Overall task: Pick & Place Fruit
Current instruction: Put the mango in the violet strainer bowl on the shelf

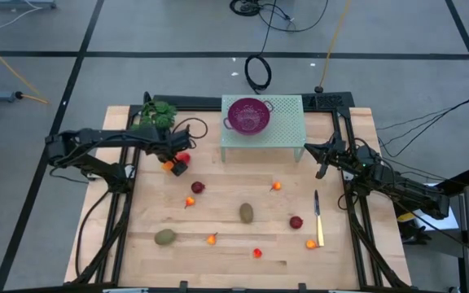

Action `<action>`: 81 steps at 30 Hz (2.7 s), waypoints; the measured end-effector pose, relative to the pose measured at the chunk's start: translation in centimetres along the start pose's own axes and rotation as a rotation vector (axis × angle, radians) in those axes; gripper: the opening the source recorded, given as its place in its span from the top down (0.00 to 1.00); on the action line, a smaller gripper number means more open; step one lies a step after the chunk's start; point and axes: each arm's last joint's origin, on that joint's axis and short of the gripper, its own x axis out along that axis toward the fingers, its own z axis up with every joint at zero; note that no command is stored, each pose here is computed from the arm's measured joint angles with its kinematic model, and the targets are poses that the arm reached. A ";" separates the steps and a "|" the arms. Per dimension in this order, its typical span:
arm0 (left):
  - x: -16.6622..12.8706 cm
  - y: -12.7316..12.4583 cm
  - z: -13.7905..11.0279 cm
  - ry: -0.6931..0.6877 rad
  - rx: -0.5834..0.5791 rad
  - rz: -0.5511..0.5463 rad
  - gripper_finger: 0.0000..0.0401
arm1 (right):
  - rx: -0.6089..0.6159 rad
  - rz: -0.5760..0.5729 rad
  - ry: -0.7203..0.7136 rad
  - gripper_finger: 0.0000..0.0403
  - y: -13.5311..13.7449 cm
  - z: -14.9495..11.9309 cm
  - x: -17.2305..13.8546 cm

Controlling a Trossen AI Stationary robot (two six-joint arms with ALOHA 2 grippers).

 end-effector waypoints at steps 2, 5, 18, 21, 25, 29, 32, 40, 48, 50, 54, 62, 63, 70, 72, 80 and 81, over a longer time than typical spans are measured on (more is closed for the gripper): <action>0.5 -0.1 -0.1 -0.019 -0.006 -0.009 0.02 | 0.000 0.000 0.000 1.00 0.0 0.0 0.0; 0.7 -0.2 0.1 -0.046 -0.008 -0.027 0.02 | 0.000 0.000 0.000 1.00 0.0 0.0 0.0; 2.4 -0.1 -1.1 -0.017 0.038 -0.076 0.02 | 0.000 0.000 0.000 1.00 0.0 0.0 0.0; 2.5 -0.2 -1.0 -0.021 0.029 -0.084 0.02 | 0.000 0.000 0.000 1.00 0.0 0.0 0.0; 2.5 -0.3 -0.7 -0.055 0.032 -0.095 0.02 | 0.000 0.000 0.000 1.00 0.0 0.0 0.0; 2.5 -0.3 -0.6 -0.067 0.041 -0.099 0.03 | 0.000 0.000 0.000 1.00 0.0 0.0 0.0; 2.5 -0.3 -0.6 -0.067 0.060 -0.098 0.07 | 0.000 0.000 0.000 1.00 0.0 0.0 0.0; 2.5 -0.3 -0.7 -0.058 0.063 -0.095 0.39 | 0.000 0.000 0.000 1.00 0.0 0.0 0.0; 2.5 -0.3 -0.7 -0.058 0.044 -0.094 0.51 | 0.000 0.000 0.000 1.00 0.0 0.0 0.0; 2.5 -0.3 -0.7 -0.058 0.036 -0.093 0.51 | 0.000 0.000 0.000 1.00 0.0 0.0 0.0; 2.4 -0.2 -0.7 -0.064 0.004 -0.075 0.50 | 0.001 0.000 0.000 1.00 0.0 0.0 0.0; 1.2 -0.4 0.0 -0.086 -0.043 -0.073 0.51 | 0.000 0.000 0.000 1.00 0.0 0.0 0.0; 0.8 -0.5 0.2 -0.094 -0.039 -0.075 0.51 | 0.000 0.000 0.000 1.00 0.0 0.0 0.0; -2.7 -1.3 1.8 -0.152 -0.008 -0.024 0.51 | 0.000 0.000 0.000 1.00 0.0 0.0 0.0; -3.9 -1.5 2.2 -0.175 0.002 0.005 0.51 | 0.000 0.000 0.000 1.00 0.0 0.0 0.0; -9.4 -1.8 4.0 -0.317 0.004 0.102 0.51 | 0.000 0.000 0.000 1.00 0.0 0.0 0.0; -10.2 -1.7 4.2 -0.337 0.005 0.117 0.51 | 0.000 0.000 0.000 1.00 0.0 0.0 0.0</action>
